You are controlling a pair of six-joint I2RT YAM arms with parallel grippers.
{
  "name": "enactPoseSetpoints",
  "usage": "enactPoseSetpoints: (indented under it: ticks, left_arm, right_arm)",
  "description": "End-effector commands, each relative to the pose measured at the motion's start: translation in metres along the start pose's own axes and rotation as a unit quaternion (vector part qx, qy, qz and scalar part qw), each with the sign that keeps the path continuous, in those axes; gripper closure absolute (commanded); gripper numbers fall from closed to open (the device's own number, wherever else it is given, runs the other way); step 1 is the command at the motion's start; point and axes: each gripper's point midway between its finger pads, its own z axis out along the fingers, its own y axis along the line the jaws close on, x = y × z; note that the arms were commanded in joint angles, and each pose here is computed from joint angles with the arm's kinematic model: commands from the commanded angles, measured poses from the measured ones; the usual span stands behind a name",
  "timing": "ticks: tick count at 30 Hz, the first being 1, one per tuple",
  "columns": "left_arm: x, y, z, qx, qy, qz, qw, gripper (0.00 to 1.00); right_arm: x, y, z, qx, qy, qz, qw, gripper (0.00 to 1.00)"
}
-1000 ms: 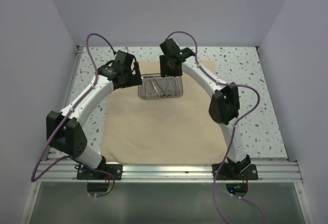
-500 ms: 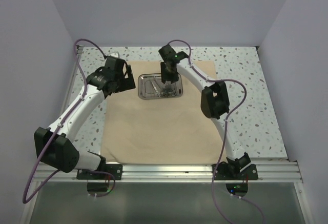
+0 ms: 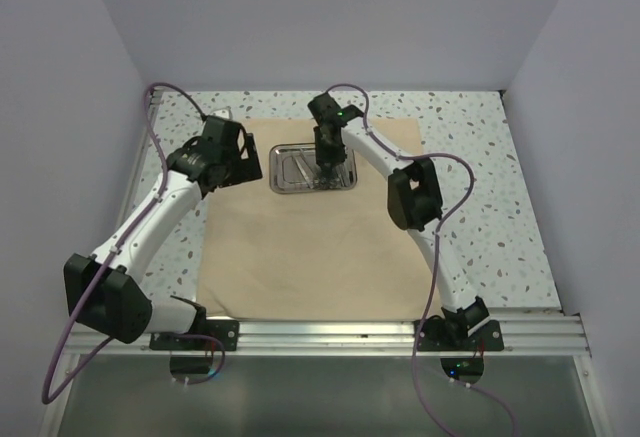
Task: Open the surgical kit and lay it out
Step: Pick up the medical item from the container.
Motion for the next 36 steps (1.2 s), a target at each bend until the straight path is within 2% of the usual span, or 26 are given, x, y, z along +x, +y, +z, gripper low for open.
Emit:
enactPoseSetpoints:
  ticks: [1,3,9,10,12,17,24,27,28,29,30,31,32,34,35,36]
  left_arm:
    - [-0.013,0.003,-0.011,0.012,-0.031,0.001,0.999,0.04]
    - [-0.012,0.004,-0.011,0.010,-0.030,0.002,0.999,0.04]
    - [-0.012,0.006,-0.012,0.012,-0.033,0.003,0.999,0.04]
    - [-0.012,0.006,-0.012,0.013,-0.032,0.004,0.999,0.04]
    - [-0.013,0.006,-0.013,0.013,-0.033,0.005,0.999,0.04]
    - [-0.016,0.008,-0.016,0.012,-0.040,0.007,0.999,0.04]
    - [-0.032,0.002,-0.022,0.023,-0.063,0.011,0.998,0.03]
    - [-0.040,-0.004,-0.021,0.030,-0.068,0.015,0.997,0.03]
    - [-0.040,-0.006,-0.016,0.029,-0.064,0.017,0.997,0.03]
    - [-0.043,-0.009,-0.016,0.034,-0.065,0.019,0.997,0.03]
    - [-0.045,-0.012,-0.014,0.037,-0.065,0.019,0.997,0.04]
    - [-0.045,-0.015,-0.008,0.038,-0.060,0.019,0.997,0.04]
    - [-0.046,-0.019,-0.006,0.043,-0.060,0.018,0.997,0.04]
    - [-0.044,-0.027,0.007,0.050,-0.049,0.017,0.997,0.04]
    - [-0.044,-0.031,0.012,0.053,-0.046,0.015,0.997,0.05]
    - [-0.042,-0.039,0.018,0.062,-0.040,0.016,0.997,0.05]
  right_arm:
    - [0.019,-0.005,0.022,0.013,0.031,-0.003,0.999,0.65]
    - [0.022,-0.008,0.024,0.022,0.035,-0.004,0.999,0.71]
    - [0.038,-0.017,0.031,0.056,0.056,-0.021,0.997,0.78]
    - [0.039,-0.018,0.032,0.062,0.057,-0.026,0.996,0.83]
    - [0.048,-0.022,0.038,0.070,0.071,-0.030,0.995,1.00]
    - [0.042,-0.018,0.032,0.059,0.064,-0.034,0.996,1.00]
    - [-0.015,-0.003,-0.048,0.010,-0.020,-0.024,0.999,1.00]
    - [-0.013,-0.008,-0.069,0.008,-0.025,-0.022,0.999,1.00]
    - [-0.020,-0.008,-0.096,-0.001,-0.045,-0.019,0.999,1.00]
    - [-0.021,-0.009,-0.103,-0.004,-0.053,-0.017,0.998,1.00]
    - [-0.003,-0.018,-0.099,0.008,-0.032,-0.020,0.999,1.00]
    - [-0.007,-0.021,-0.127,0.001,-0.054,-0.016,0.998,1.00]
    - [0.014,-0.031,-0.120,0.013,-0.034,-0.020,0.999,1.00]
    - [0.029,-0.044,-0.133,0.021,-0.032,-0.016,0.999,1.00]
    - [0.028,-0.047,-0.156,0.011,-0.056,-0.009,0.998,1.00]
    - [0.057,-0.061,-0.147,0.027,-0.027,-0.011,0.999,1.00]
